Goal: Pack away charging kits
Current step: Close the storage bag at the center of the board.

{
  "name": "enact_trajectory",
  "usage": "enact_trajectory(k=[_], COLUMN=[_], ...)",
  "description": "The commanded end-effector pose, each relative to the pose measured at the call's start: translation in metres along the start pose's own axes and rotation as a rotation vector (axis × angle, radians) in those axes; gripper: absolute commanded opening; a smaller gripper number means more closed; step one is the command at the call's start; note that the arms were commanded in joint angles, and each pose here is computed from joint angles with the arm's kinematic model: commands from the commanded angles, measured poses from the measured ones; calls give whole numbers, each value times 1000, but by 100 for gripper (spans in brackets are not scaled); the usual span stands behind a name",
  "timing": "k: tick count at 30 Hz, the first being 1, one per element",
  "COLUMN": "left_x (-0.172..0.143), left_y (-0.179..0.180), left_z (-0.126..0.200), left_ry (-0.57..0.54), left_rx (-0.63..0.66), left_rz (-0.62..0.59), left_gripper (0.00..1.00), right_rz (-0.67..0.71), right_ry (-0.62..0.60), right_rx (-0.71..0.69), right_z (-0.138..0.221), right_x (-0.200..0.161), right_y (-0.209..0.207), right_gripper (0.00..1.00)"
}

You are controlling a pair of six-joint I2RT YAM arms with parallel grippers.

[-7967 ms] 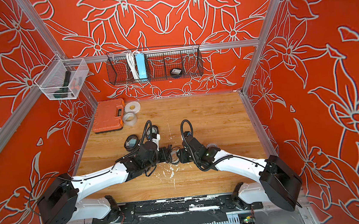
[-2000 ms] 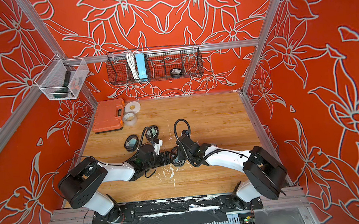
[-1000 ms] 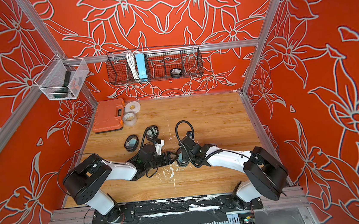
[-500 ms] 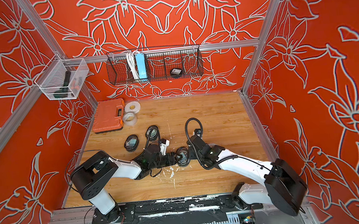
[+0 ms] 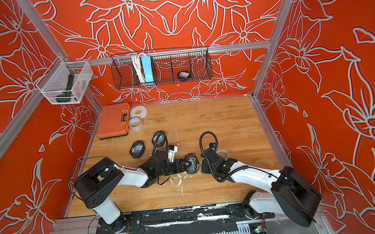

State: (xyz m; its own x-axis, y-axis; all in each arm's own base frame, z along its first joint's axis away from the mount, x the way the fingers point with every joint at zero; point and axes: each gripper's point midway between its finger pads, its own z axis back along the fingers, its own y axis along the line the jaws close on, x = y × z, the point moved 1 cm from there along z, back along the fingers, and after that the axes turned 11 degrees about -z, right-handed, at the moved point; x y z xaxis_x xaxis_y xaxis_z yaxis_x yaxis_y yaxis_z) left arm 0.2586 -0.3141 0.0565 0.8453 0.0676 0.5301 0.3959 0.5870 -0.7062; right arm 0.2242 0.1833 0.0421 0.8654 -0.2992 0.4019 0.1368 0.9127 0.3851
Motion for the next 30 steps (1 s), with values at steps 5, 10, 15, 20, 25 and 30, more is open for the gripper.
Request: enact_trajectory(k=[5, 10, 15, 20, 25, 30], left_x=[4, 4, 4, 4, 2, 2], left_y=[-10, -11, -12, -12, -11, -12], left_z=[-5, -5, -5, -4, -3, -1], left_ry=[-3, -2, -2, -3, -3, -6], left_rx=[-40, -45, -51, -50, -47, -47], left_rz=[-16, -18, -19, -17, -15, -14], left_gripper=[63, 63, 62, 62, 63, 63], right_rz=[2, 10, 26, 47, 35, 21], right_ry=[34, 25, 34, 33, -54, -88], right_rx=[119, 120, 123, 67, -22, 11], right_z=[-11, -9, -9, -12, 3, 18], right_x=[6, 8, 3, -2, 12, 18], right_y=[38, 40, 44, 40, 18, 16], right_gripper=[0, 0, 0, 0, 0, 1])
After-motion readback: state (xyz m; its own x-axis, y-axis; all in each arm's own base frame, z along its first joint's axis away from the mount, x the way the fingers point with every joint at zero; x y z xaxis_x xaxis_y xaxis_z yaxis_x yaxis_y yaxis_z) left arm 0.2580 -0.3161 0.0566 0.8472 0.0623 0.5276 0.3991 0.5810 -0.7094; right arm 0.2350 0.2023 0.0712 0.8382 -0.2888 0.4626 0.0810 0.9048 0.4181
